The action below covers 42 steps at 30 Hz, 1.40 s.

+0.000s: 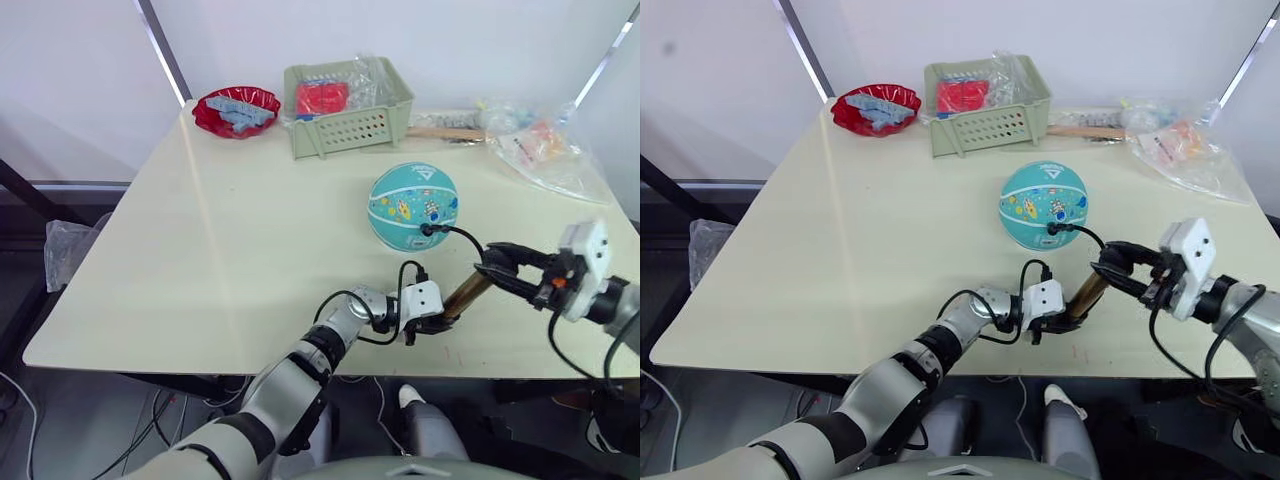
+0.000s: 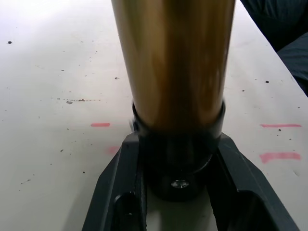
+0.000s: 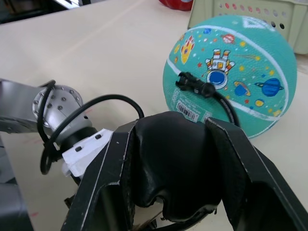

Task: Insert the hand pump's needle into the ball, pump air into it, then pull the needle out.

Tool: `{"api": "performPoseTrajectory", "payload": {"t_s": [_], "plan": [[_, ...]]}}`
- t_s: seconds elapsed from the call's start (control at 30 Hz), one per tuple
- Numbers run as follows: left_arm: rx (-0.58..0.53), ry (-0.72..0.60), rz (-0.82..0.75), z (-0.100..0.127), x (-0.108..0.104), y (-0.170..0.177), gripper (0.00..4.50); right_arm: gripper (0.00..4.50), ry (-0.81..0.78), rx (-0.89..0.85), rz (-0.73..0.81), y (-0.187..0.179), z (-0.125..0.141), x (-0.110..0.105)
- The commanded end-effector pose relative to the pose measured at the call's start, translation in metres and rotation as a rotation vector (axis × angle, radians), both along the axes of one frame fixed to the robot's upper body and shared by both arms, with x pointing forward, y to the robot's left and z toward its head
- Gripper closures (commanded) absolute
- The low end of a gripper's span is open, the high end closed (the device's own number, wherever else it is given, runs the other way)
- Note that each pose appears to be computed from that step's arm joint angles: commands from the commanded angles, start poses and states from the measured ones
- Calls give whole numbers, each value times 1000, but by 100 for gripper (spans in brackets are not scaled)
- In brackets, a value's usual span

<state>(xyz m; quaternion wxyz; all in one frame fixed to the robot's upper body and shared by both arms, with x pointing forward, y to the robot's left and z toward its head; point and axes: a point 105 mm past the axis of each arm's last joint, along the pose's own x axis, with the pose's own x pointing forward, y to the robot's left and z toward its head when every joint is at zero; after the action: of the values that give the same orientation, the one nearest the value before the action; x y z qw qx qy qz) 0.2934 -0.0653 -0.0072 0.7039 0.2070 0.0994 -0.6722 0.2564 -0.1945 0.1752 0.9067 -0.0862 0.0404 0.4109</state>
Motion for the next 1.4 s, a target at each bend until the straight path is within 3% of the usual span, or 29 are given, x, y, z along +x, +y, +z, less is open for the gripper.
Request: {"api": "performPoseTrajectory", "payload": {"t_s": [0.03, 0.43, 0.63, 0.9, 1.07, 1.27, 1.4], "plan": [[225, 153, 52, -60, -19, 45, 331, 282, -134, 26, -16, -13, 52, -3], [227, 150, 45, -59, -18, 44, 331, 282, -247, 51, -30, -29, 125, -14], [225, 150, 46, -58, -18, 43, 331, 282, -238, 50, -26, -29, 134, -15], [223, 151, 46, -59, -19, 42, 331, 282, -35, -17, 1, -10, 58, -5], [221, 153, 49, -59, -20, 42, 331, 282, -10, -41, -4, -4, 27, 0], [215, 158, 61, -60, -19, 42, 331, 282, 28, -40, -50, 13, -42, 3], [217, 156, 56, -60, -20, 41, 331, 282, 36, -68, -68, 12, -63, 2]]}}
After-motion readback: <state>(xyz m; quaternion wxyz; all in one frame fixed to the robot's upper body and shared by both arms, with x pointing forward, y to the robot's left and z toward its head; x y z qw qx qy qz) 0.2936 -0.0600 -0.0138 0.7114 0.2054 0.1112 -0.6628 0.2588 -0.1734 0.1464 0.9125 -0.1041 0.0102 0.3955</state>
